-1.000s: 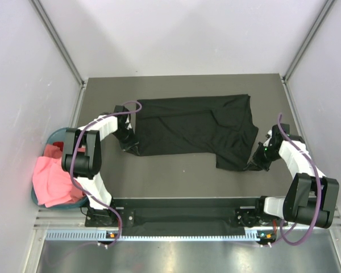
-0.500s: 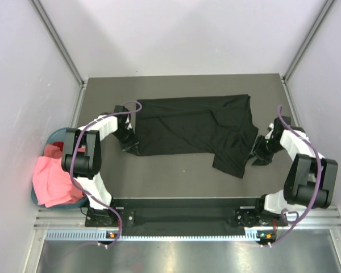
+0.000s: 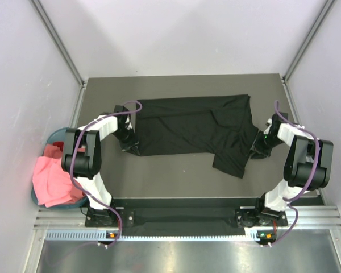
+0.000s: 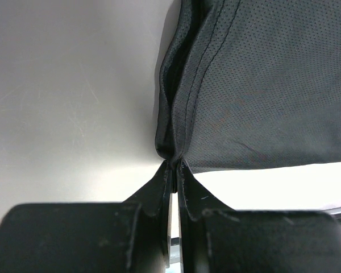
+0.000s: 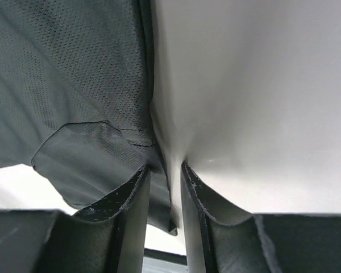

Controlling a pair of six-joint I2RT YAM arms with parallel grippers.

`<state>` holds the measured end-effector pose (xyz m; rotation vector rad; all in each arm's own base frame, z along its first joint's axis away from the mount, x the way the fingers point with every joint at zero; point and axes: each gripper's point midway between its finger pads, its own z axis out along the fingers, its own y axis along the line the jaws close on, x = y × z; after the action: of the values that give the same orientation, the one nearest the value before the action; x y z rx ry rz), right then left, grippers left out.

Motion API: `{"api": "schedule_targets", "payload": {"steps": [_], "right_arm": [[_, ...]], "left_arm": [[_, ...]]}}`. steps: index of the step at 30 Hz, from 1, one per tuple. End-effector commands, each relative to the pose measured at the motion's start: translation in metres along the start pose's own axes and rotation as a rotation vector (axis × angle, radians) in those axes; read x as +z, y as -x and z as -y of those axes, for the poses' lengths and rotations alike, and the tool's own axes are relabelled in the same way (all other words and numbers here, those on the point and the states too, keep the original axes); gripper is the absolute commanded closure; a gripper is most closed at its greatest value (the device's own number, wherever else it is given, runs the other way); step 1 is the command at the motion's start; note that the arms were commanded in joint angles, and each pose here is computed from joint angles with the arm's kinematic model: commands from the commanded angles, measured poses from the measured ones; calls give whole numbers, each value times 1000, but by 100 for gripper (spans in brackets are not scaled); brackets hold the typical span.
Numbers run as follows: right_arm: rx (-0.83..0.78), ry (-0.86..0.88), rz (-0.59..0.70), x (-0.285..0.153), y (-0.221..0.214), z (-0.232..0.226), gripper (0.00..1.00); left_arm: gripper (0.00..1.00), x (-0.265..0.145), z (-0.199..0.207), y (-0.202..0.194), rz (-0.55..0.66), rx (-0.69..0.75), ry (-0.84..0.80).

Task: Fold and stack the t-shirts
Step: Fold the tshirt

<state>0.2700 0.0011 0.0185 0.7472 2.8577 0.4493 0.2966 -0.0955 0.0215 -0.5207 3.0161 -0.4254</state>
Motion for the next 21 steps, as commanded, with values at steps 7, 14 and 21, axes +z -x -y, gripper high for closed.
{"api": "schedule_targets", "payload": {"steps": [7, 14, 21], "right_arm": [[-39, -9, 74, 7, 29, 3, 74], [-25, -19, 71, 11, 28, 5, 100], [8, -91, 64, 9, 16, 22, 100]], "left_arm": [[100, -10, 9, 9, 37, 27, -34], [100, -4, 3, 4, 18, 10, -13], [100, -3, -5, 2, 29, -9, 20]]}}
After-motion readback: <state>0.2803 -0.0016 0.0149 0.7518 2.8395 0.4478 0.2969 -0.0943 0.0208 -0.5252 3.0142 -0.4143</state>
